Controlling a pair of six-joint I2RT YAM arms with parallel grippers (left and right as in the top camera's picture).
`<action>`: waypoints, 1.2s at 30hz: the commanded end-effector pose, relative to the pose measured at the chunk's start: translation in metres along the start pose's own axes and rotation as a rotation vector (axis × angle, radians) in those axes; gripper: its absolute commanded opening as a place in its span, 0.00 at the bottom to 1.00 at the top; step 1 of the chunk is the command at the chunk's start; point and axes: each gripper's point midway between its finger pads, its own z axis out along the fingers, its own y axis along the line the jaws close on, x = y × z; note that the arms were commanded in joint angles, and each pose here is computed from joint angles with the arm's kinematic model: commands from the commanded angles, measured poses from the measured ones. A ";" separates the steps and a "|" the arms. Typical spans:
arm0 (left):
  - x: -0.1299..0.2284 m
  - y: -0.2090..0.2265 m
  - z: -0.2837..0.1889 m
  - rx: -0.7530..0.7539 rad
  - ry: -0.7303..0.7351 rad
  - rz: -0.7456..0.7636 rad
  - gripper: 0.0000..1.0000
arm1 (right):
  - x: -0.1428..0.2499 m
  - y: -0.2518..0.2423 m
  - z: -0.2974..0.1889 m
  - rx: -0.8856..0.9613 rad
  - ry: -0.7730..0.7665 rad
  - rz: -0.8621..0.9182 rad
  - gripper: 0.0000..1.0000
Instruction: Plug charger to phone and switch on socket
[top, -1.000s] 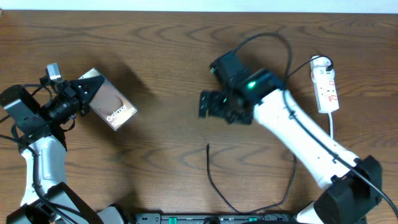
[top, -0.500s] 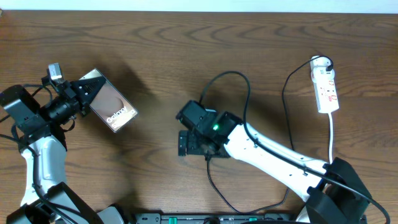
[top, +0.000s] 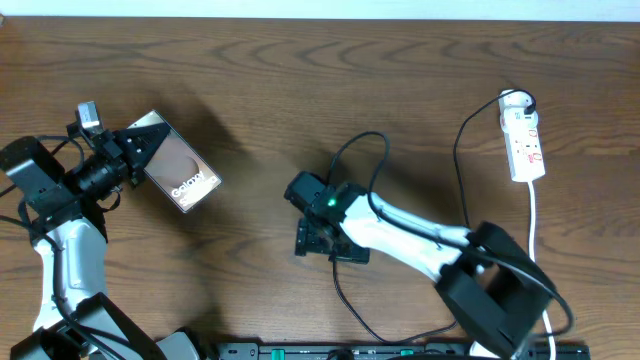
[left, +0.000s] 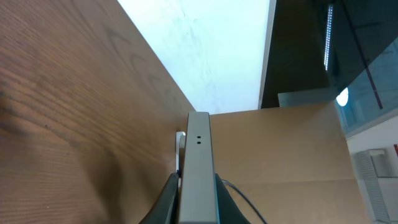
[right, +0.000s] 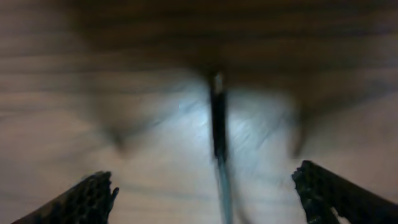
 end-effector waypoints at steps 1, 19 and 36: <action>0.004 -0.005 -0.001 0.026 0.028 0.015 0.07 | -0.003 0.004 0.002 -0.028 0.049 0.000 0.87; 0.004 -0.005 -0.001 0.026 0.028 0.023 0.07 | -0.008 -0.001 0.003 -0.010 0.033 0.020 0.42; 0.005 -0.005 -0.001 0.026 0.028 0.022 0.08 | -0.017 -0.007 0.002 0.008 0.003 0.048 0.21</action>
